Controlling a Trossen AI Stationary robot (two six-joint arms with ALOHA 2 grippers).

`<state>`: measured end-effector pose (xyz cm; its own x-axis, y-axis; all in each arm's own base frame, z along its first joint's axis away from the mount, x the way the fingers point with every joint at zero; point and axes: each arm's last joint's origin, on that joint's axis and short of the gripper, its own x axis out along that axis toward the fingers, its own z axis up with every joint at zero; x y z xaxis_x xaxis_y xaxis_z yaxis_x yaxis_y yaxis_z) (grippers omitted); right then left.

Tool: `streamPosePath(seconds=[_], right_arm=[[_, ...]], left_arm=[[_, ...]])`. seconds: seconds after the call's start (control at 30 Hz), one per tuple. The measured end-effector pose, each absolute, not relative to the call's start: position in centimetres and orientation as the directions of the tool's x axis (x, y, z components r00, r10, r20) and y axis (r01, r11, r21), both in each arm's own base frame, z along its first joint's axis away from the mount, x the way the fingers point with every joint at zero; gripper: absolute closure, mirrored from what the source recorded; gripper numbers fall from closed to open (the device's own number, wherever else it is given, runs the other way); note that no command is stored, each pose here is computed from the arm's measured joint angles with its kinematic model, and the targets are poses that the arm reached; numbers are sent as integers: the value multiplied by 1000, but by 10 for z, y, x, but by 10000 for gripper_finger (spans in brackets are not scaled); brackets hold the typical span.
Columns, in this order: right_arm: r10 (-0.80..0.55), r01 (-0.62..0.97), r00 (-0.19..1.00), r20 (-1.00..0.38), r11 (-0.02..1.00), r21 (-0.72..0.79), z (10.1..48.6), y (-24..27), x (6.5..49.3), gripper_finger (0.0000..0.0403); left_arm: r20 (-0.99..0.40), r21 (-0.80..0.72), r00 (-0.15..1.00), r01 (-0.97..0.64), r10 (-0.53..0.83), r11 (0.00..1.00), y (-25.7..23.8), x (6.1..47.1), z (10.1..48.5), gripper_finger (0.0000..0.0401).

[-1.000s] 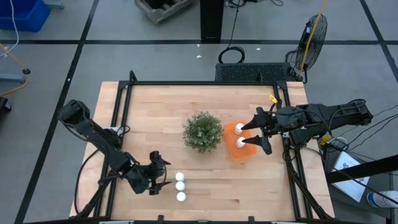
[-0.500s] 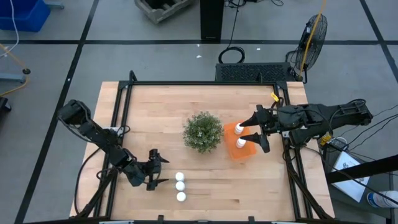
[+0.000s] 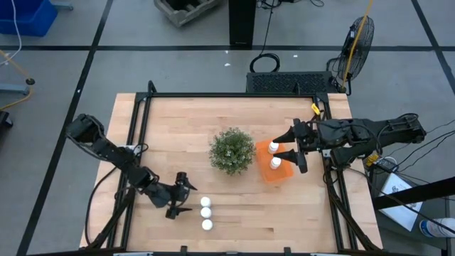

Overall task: Pick and place pill bottles into a basket
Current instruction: Put the white medicine bottle into the orange bin

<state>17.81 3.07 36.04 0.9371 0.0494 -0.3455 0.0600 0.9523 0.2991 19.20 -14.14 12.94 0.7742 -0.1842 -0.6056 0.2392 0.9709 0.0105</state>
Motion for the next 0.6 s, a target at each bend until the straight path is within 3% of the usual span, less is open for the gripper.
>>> streamPosePath(seconds=[0.6], right_arm=[[50,60,939,-339,950,307,361,31,178,149]], left_arm=[[-614,83,752,365,-241,927,-117,218,134,9]])
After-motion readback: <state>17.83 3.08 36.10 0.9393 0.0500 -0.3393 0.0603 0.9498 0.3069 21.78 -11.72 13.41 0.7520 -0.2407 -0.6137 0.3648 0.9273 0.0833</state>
